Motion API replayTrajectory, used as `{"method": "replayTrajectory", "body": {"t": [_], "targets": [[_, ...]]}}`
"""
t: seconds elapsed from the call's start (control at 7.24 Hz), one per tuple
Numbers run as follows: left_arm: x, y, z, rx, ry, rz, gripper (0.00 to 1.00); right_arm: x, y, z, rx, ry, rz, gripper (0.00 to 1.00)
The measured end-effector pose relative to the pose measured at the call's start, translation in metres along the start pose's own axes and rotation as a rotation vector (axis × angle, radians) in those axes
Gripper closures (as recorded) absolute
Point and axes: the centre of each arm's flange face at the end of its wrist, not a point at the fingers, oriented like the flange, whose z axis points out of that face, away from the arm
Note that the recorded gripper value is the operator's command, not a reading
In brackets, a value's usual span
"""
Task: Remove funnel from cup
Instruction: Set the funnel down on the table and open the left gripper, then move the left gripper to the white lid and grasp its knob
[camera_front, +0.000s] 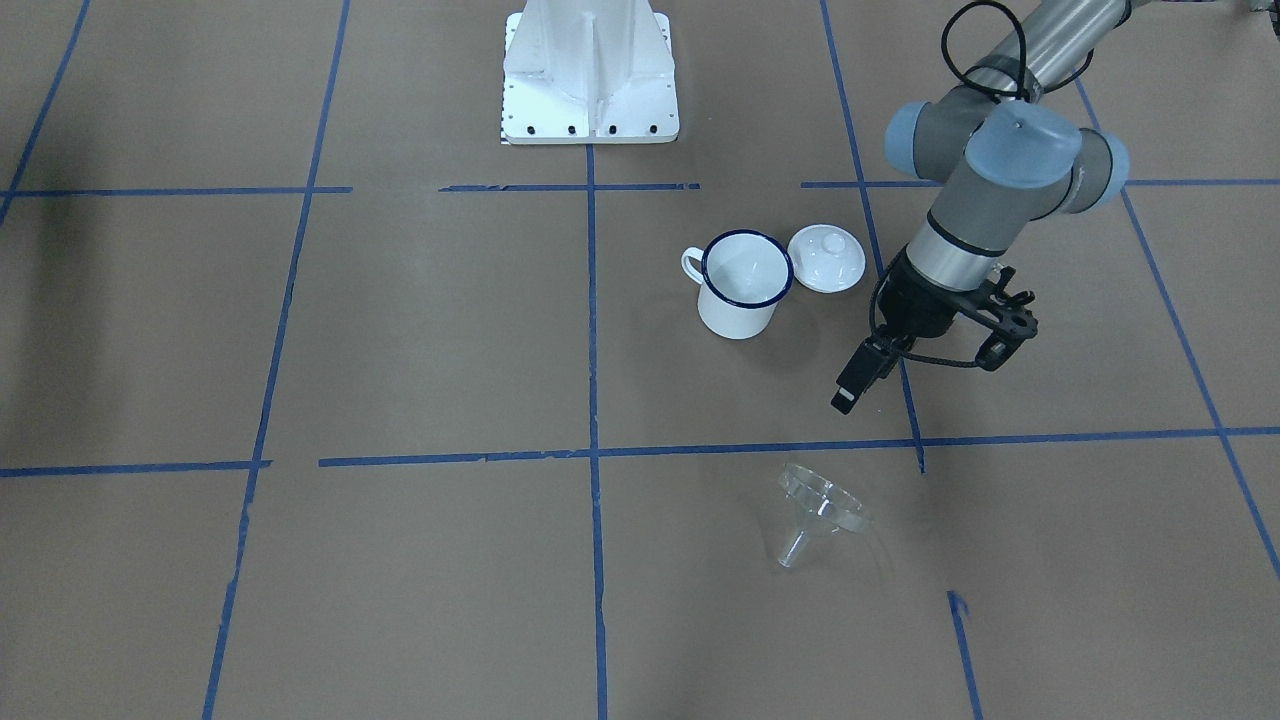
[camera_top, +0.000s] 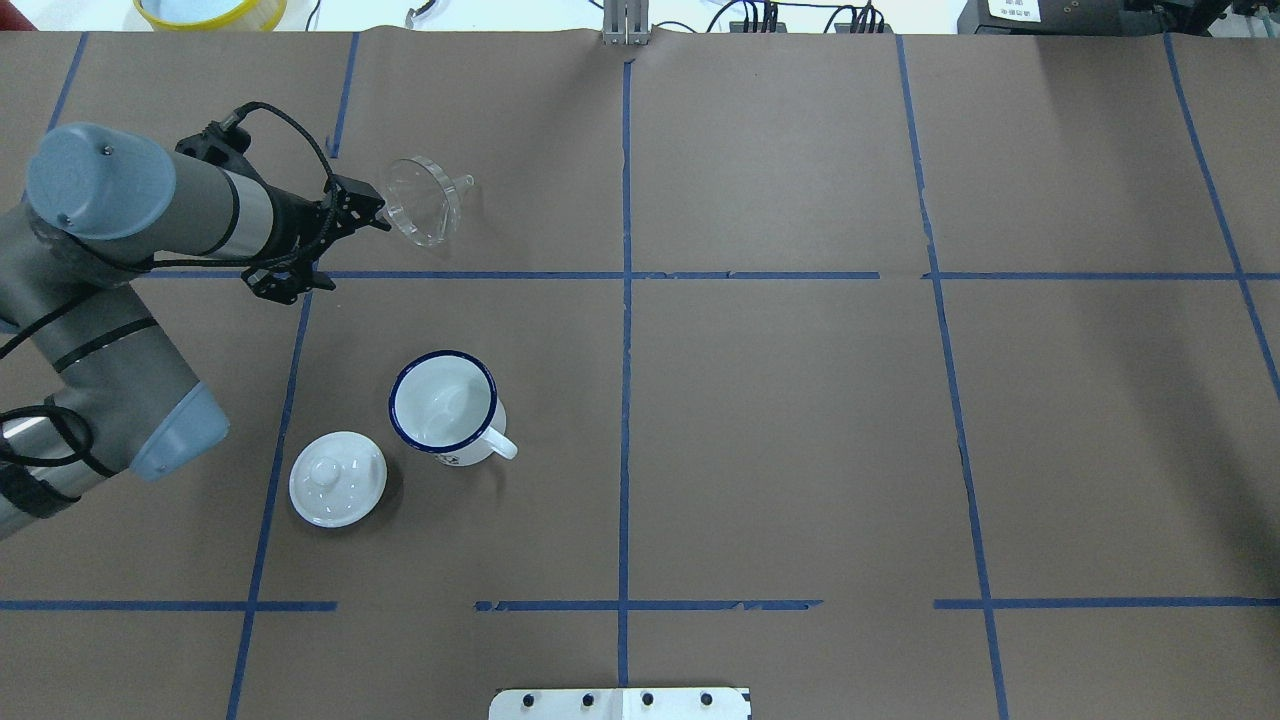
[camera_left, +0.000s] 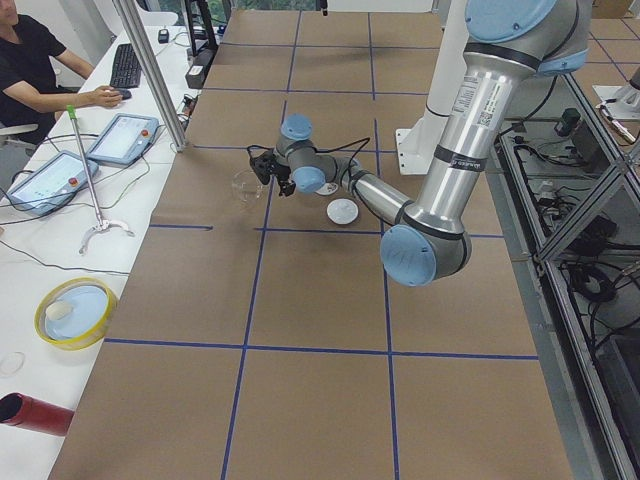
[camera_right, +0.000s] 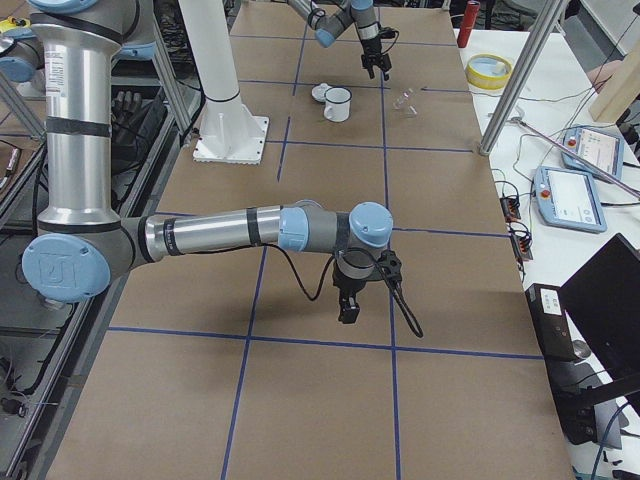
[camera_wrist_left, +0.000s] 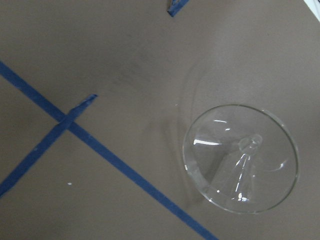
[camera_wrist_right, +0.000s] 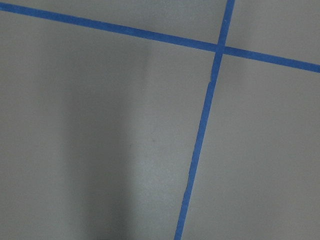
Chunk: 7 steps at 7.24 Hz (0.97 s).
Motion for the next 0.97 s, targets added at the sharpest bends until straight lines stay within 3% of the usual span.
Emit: {"method": "replayTrajectory", "body": {"t": [0.14,0.41,0.83,0.97], "targets": [[-0.013,0.011,-0.02,0.003,-0.07,0.019,0.0,0.0,0.0,0.0,0.0,0.0,0.0,0.0],[-0.035,0.051,-0.023,-0.021,-0.22,0.029,0.0,0.0,0.0,0.0,0.0,0.0,0.0,0.0],[-0.065,0.099,-0.015,-0.066,-0.306,-0.014,0.0,0.0,0.0,0.0,0.0,0.0,-0.001,0.0],[-0.073,0.11,-0.016,-0.08,-0.316,-0.018,0.06,0.0,0.0,0.0,0.0,0.0,-0.001,0.0]]}}
